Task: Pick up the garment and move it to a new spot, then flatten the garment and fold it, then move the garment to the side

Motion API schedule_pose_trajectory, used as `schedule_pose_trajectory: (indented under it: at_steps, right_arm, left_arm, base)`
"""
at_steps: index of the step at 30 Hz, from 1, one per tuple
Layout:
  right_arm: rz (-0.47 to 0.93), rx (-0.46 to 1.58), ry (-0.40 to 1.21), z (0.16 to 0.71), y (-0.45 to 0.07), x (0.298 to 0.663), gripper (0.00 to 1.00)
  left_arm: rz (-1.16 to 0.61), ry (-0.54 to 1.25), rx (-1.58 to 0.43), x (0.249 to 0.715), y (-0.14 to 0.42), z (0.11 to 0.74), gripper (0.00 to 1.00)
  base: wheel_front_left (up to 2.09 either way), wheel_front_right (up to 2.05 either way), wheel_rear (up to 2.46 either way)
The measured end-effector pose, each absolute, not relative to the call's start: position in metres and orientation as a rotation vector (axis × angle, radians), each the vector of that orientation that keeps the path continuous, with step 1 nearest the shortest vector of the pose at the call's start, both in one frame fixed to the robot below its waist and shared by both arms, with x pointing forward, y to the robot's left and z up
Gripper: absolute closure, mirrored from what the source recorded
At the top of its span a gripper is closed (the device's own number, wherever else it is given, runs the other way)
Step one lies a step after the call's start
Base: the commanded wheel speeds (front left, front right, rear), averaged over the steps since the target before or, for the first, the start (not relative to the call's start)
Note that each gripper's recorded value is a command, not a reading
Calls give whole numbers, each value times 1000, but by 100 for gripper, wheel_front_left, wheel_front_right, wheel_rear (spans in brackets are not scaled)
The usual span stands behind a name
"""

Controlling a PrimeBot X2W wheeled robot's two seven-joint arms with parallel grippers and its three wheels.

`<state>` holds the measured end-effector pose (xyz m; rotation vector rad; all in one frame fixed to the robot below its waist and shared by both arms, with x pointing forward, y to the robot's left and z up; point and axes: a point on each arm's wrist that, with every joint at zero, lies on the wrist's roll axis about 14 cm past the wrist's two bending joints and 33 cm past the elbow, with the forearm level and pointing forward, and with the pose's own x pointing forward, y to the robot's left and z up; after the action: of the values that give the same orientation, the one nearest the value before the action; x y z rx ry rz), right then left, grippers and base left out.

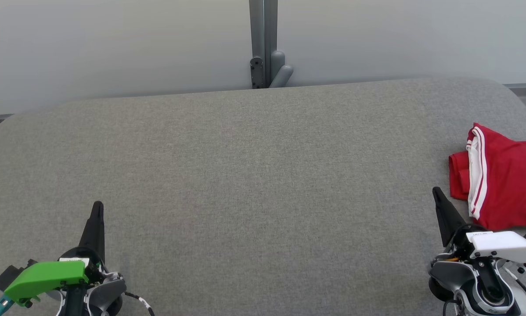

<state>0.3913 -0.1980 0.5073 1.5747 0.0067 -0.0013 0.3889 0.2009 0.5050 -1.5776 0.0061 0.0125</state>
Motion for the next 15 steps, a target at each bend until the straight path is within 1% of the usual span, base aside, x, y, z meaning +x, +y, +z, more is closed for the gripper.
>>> schedule_pose_trajectory:
  at_steps: [15]
  right_arm:
    - [-1, 1575, 7, 507, -198, 391, 100]
  left_arm:
    - [12, 6, -1578, 389, 201, 505, 100]
  base:
    - [0, 0, 0]
